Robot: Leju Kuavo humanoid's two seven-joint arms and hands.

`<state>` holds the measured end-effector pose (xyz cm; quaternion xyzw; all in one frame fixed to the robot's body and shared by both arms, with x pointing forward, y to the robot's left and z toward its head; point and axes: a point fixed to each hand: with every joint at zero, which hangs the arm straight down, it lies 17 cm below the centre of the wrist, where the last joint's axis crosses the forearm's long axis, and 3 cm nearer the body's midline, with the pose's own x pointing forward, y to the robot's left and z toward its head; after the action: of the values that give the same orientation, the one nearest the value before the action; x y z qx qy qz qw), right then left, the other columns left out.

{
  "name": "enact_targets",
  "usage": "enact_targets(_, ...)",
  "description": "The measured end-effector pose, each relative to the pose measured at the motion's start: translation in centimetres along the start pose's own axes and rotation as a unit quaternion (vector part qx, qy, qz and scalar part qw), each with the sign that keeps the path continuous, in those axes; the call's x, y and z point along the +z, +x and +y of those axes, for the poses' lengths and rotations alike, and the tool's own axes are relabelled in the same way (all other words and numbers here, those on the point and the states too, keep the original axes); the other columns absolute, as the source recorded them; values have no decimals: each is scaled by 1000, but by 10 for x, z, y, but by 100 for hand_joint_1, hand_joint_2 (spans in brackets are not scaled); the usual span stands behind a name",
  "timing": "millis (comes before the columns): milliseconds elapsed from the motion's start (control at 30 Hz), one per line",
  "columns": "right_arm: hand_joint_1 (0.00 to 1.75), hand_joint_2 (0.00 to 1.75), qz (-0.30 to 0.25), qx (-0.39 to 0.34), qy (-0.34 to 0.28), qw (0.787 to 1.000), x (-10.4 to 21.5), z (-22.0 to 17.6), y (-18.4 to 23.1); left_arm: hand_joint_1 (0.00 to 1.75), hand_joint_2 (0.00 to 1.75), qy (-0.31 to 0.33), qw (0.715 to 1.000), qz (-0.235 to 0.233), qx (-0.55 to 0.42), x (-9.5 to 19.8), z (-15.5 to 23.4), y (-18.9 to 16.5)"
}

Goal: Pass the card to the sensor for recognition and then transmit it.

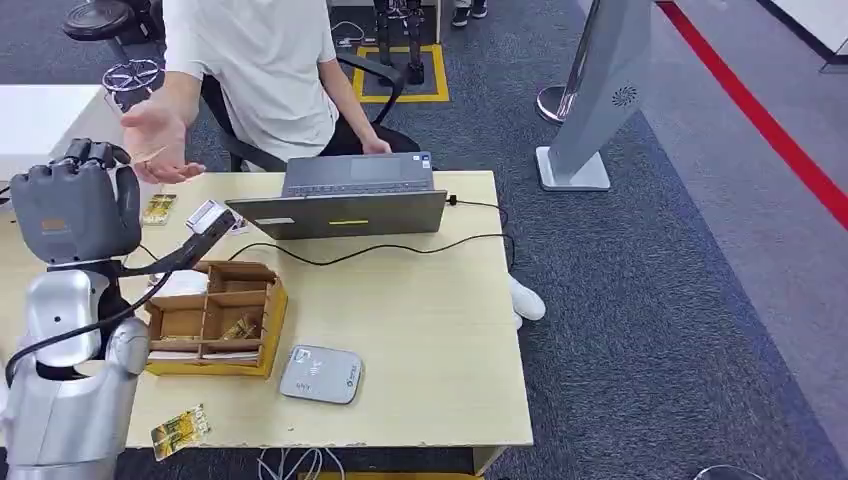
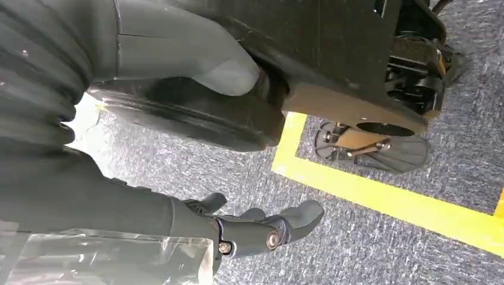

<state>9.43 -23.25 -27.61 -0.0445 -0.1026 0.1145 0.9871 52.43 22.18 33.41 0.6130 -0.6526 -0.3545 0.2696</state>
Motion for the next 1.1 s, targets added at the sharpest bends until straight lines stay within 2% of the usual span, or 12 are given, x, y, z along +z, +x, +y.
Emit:
enact_targets(133, 0, 175, 3, 0, 1, 1000, 0, 0, -1, 175, 175, -18, 1000, 8, -8, -4, -15, -7)
enact_targets(167, 0, 175, 4, -2, 1, 1000, 0, 0, -1, 0, 175, -22, 1000, 8, -10, -4, -19, -8)
enact_targets(300, 0, 175, 10, -5, 1, 1000, 0, 0, -2, 0, 175, -38, 999, 2, -10, -2, -31, -5)
enact_targets(567, 0, 175, 11, -7, 1, 1000, 0, 0, -3, 0, 175, -41, 999, -24, 11, 1, -31, 17)
enact_targets(800, 0, 175, 17, -21, 4, 1000, 0, 2, -3, 0, 175, -22, 997, -46, 54, 12, -4, 40)
enact_targets(867, 0, 175, 19, -33, 4, 999, 0, 2, -4, 0, 175, -9, 995, -55, 81, 26, 14, 47)
enact_targets(933, 0, 175, 23, -48, 4, 999, 0, 2, -5, 0, 175, 6, 994, -54, 99, 53, 30, 45)
enact_targets(1033, 0, 175, 27, -66, 6, 997, 1, 3, -8, 0, 175, 37, 992, -46, 115, 94, 52, 24)
enact_targets(1100, 0, 175, 29, -70, 6, 997, 1, 3, -8, 0, 175, 46, 990, -24, 130, 115, 59, -5)
